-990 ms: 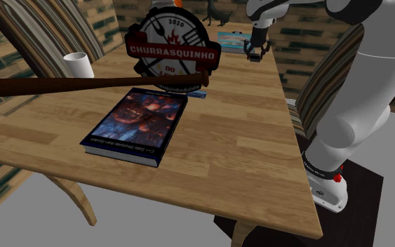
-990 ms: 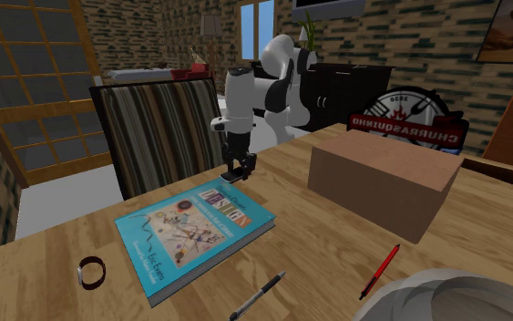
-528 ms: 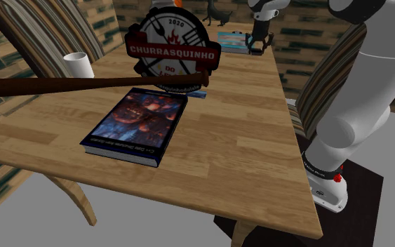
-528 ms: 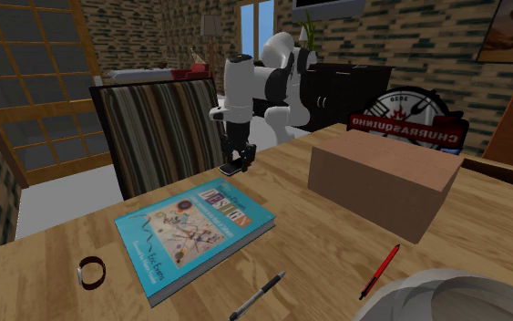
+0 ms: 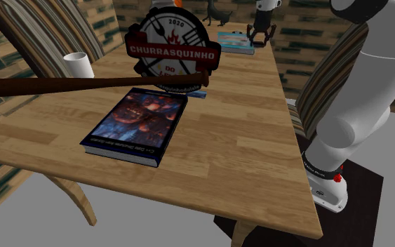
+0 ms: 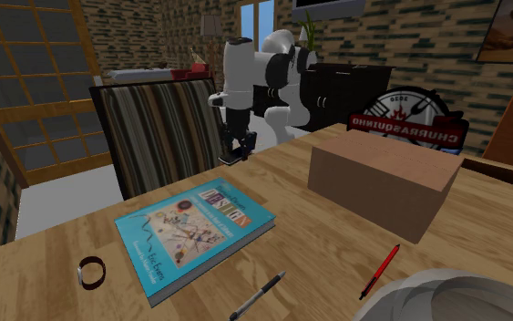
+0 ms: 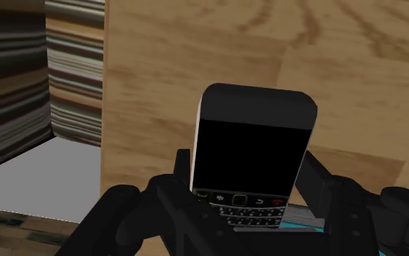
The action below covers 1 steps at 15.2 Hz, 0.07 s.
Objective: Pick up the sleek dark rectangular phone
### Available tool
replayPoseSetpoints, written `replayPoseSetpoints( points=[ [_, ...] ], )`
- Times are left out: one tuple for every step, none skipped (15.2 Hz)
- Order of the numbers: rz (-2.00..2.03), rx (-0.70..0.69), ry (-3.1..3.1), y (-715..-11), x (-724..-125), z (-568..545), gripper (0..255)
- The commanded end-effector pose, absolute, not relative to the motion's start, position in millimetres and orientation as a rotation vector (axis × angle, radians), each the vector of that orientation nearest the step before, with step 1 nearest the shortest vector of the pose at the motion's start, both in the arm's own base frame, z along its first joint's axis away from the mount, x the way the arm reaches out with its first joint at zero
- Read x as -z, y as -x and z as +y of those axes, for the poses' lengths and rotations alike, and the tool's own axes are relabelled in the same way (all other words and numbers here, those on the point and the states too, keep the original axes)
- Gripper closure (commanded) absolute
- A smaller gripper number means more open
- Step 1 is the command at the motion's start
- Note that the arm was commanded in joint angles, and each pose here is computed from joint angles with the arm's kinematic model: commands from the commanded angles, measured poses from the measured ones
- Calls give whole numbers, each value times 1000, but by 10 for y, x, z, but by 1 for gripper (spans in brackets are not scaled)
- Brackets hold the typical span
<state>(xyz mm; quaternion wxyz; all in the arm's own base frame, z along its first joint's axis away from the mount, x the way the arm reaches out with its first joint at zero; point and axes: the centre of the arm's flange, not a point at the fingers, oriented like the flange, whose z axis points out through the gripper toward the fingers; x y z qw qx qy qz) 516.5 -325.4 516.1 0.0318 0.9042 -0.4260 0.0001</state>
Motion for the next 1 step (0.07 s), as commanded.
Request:
replayPoseSetpoints(
  points=[
    [-1312,0,-2784,-5168,-5186,-3258,255]
  ],
)
